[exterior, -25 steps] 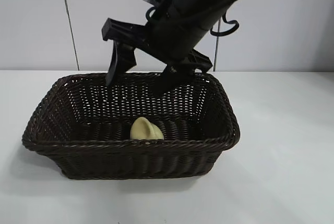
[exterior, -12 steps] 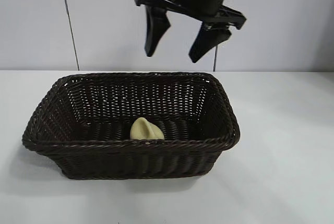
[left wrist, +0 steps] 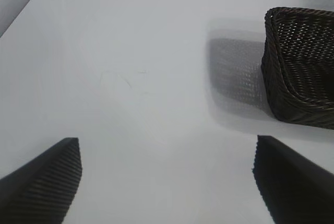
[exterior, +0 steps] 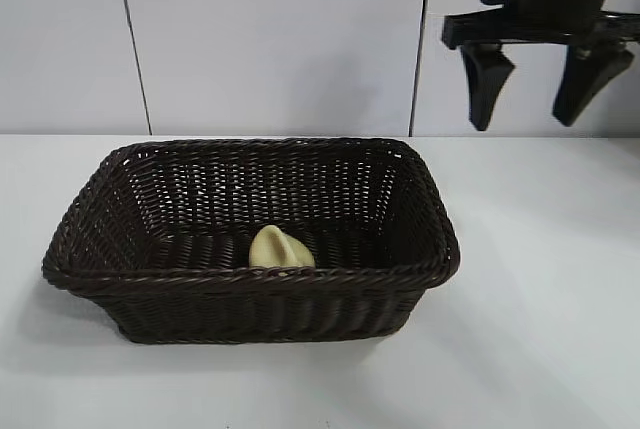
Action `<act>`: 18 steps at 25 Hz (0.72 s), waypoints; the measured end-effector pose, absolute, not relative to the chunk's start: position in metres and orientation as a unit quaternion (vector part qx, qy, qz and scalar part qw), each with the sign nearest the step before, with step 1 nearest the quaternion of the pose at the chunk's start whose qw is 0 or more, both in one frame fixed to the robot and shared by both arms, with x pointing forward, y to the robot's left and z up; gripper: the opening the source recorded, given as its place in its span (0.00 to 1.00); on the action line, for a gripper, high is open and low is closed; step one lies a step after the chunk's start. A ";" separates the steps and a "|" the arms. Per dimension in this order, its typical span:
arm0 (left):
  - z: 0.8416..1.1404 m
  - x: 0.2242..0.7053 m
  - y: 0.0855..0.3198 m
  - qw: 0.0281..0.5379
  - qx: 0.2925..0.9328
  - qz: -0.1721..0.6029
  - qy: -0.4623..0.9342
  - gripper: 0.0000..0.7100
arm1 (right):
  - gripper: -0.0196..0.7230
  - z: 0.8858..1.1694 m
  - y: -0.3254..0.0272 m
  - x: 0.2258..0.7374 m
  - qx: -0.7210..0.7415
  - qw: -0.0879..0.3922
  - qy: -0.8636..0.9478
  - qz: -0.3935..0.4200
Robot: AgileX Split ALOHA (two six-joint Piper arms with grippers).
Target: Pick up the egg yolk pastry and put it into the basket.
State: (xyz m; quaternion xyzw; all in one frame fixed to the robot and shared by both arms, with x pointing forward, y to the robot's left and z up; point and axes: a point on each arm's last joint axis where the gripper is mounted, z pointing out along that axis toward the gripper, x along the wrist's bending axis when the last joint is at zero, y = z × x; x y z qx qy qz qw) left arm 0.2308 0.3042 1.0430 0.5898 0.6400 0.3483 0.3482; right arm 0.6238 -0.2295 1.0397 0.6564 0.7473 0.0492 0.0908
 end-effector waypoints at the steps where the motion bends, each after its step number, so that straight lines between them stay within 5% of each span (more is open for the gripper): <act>1: 1.043 0.231 0.304 0.348 0.590 0.348 0.640 0.91 | 0.79 1.040 -0.237 0.624 0.661 0.094 0.743 0.039; 6: 1.043 0.231 0.304 0.348 0.590 0.348 0.640 0.91 | 0.79 1.040 -0.264 0.627 0.686 0.096 0.721 0.029; 18: 1.043 0.231 0.304 0.348 0.590 0.348 0.640 0.91 | 0.79 1.065 -0.265 0.579 0.691 0.085 0.716 0.054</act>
